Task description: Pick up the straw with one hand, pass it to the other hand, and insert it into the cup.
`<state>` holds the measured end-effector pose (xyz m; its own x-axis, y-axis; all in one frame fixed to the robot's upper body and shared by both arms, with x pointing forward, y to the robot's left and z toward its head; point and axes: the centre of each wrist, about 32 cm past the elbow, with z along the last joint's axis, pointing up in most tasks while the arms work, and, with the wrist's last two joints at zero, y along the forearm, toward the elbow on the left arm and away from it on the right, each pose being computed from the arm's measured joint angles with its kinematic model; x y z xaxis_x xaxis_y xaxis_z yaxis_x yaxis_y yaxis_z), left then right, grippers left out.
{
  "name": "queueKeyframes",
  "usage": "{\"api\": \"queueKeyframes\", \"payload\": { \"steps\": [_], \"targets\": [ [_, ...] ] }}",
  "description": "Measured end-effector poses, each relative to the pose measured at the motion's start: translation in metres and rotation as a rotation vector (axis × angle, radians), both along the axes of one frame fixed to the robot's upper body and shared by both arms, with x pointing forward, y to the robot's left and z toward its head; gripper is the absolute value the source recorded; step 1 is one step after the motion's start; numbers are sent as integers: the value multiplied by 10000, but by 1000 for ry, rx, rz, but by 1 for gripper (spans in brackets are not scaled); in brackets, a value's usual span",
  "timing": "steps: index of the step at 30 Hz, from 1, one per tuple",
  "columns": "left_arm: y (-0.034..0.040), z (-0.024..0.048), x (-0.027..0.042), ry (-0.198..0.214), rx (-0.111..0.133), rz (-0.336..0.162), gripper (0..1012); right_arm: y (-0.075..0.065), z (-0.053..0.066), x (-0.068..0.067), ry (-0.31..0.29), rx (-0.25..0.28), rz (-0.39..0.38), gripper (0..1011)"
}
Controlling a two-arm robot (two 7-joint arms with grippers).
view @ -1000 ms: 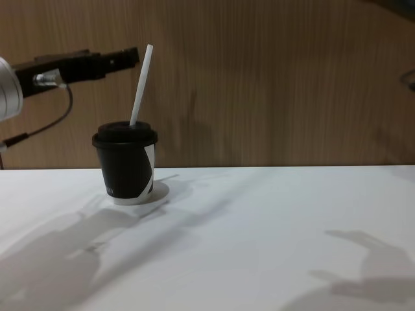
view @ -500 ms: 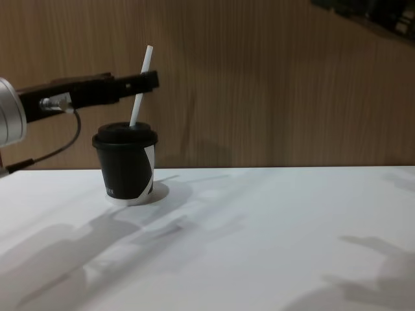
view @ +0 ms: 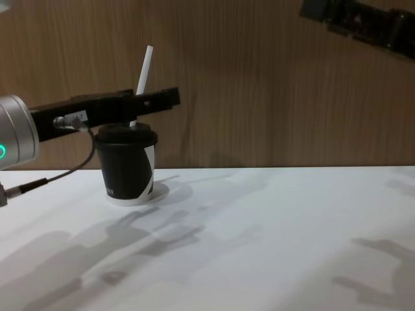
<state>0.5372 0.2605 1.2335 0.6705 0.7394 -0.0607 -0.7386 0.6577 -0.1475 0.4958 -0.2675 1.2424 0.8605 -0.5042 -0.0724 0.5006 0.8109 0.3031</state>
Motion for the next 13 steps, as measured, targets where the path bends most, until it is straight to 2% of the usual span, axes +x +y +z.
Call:
{"api": "queueKeyframes", "payload": {
  "steps": [13],
  "targets": [
    [-33,-35,-16,5,-3,-30,1003,-42,-17,-21,8,-13,-6,1001]
  ]
}}
